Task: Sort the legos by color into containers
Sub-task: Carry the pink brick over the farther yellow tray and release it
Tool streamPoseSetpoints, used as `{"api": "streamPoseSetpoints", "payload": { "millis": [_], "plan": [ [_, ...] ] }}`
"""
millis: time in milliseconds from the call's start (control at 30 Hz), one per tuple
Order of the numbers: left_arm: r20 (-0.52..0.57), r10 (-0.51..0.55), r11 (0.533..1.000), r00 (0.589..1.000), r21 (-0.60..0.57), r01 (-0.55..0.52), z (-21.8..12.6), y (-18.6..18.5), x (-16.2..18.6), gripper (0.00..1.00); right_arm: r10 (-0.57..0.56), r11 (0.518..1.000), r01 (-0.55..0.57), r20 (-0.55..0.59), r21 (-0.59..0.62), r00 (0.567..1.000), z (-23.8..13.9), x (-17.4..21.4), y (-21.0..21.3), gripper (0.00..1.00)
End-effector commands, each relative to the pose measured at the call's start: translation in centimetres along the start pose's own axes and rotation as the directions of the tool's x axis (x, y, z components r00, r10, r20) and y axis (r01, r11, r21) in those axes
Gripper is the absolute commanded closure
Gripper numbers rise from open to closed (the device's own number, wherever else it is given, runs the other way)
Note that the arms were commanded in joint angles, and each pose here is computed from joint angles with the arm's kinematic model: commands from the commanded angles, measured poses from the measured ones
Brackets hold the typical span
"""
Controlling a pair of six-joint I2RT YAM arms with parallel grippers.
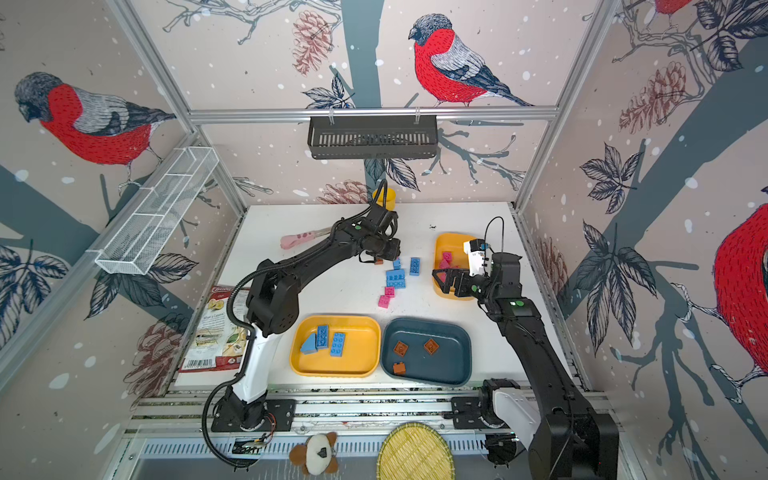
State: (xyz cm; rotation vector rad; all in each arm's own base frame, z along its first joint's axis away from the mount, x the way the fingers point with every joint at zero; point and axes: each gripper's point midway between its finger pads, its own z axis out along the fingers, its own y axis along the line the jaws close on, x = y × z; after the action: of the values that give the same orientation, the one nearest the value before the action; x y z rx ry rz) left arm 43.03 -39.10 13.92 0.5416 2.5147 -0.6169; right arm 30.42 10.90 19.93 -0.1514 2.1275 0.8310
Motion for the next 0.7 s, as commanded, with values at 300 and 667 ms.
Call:
{"api": "streamPoseSetpoints", "payload": {
  "millis": [300, 667],
  "plan": [
    [0.145, 0.040, 0.912, 0.989, 0.398, -0.096, 2.9, -11.2, -4.5, 0.83, -0.014, 0.992, 0.002, 0.087, 0.129, 0.996, -2.2, -2.5, -2.4, 0.01],
    [0.205, 0.053, 0.887, 0.977, 0.440, -0.140, 6.5, -13.2, -4.4, 0.71, -0.005, 0.991, -0.009, 0.106, 0.136, 0.994, -3.0, -2.4, -2.4, 0.01]
  ]
}}
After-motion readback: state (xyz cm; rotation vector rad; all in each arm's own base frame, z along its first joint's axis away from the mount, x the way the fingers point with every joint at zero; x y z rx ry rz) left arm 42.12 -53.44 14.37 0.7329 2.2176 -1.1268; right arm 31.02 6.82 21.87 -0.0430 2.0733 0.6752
